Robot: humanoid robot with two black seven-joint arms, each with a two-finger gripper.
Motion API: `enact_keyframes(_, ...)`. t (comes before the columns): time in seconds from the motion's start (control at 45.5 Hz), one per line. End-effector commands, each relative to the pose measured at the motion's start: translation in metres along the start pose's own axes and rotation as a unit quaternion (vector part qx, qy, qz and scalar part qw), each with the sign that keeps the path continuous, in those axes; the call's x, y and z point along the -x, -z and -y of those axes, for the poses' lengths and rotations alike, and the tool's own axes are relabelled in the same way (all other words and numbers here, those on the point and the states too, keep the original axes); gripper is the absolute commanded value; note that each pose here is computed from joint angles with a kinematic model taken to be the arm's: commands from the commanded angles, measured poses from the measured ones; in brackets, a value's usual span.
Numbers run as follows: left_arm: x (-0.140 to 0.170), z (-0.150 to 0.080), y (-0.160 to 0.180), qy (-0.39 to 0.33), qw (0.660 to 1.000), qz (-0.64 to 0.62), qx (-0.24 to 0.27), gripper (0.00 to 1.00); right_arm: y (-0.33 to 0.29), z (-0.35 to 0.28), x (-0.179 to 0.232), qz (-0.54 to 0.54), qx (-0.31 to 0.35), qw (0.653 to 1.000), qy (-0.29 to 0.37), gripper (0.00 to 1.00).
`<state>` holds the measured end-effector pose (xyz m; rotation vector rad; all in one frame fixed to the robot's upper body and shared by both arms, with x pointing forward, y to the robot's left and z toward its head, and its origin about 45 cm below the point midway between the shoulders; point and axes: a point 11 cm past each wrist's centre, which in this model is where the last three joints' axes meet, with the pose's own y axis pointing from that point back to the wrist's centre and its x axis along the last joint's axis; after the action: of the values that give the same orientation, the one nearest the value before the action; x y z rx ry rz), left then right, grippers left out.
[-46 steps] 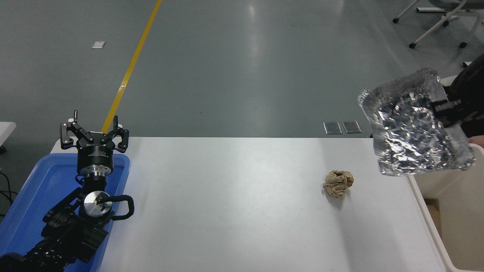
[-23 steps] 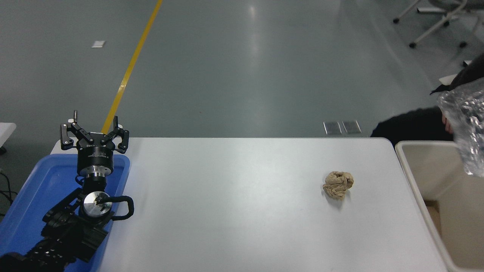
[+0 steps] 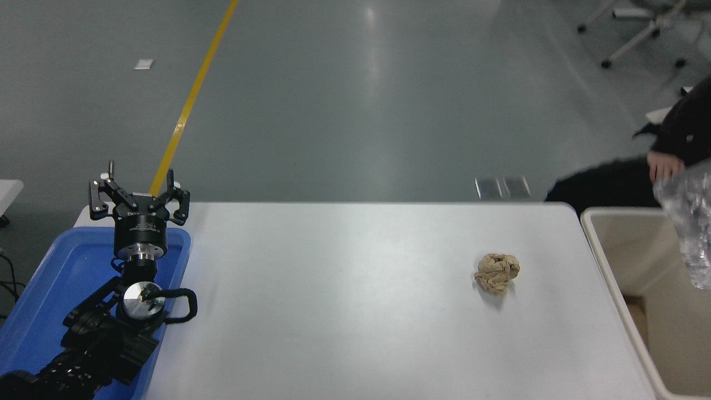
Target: Pick up foil plate and place in dustbin
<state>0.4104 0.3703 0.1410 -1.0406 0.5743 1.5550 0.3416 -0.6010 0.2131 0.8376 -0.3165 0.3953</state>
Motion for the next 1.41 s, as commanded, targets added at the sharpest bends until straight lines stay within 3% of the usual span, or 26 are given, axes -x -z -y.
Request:
enact_keyframes(0.0,0.000,0.000,0.000,0.000,1.000,0.000,0.000,0.99,0.034,0.034,0.059,0.065,-0.002,0.998,0.020,0.00)
enact_keyframes(0.44,0.000,0.000,0.000,0.000,1.000,0.000,0.000,0.99,0.070,0.044,0.075,0.088,-0.012,0.996,0.018,0.02)
enact_keyframes(0.549,0.001,0.001,0.000,0.001,1.000,0.000,0.000,0.99,0.069,0.044,0.072,0.090,-0.011,0.996,0.009,0.31)
enact_keyframes(0.615,0.000,0.000,0.000,0.000,1.000,0.000,0.000,0.99,0.067,0.044,0.073,0.092,-0.010,0.996,0.007,0.64)
enact_keyframes(0.659,0.000,0.000,0.000,0.001,1.000,0.001,0.000,0.99,0.067,0.044,0.072,0.095,-0.011,0.995,0.007,0.78)
enact_keyframes(0.813,0.000,0.000,0.000,0.000,1.000,0.000,0.000,0.99,0.068,0.043,0.068,0.101,-0.014,0.995,0.008,0.97)
enact_keyframes(1.011,0.001,0.000,0.001,0.001,1.000,0.000,-0.001,0.99,0.080,0.032,0.035,0.159,-0.049,0.986,0.002,1.00)
enact_keyframes(1.385,0.002,0.001,0.001,0.002,1.000,0.000,-0.002,0.99,0.069,-0.013,0.003,0.188,-0.108,0.974,0.058,1.00)
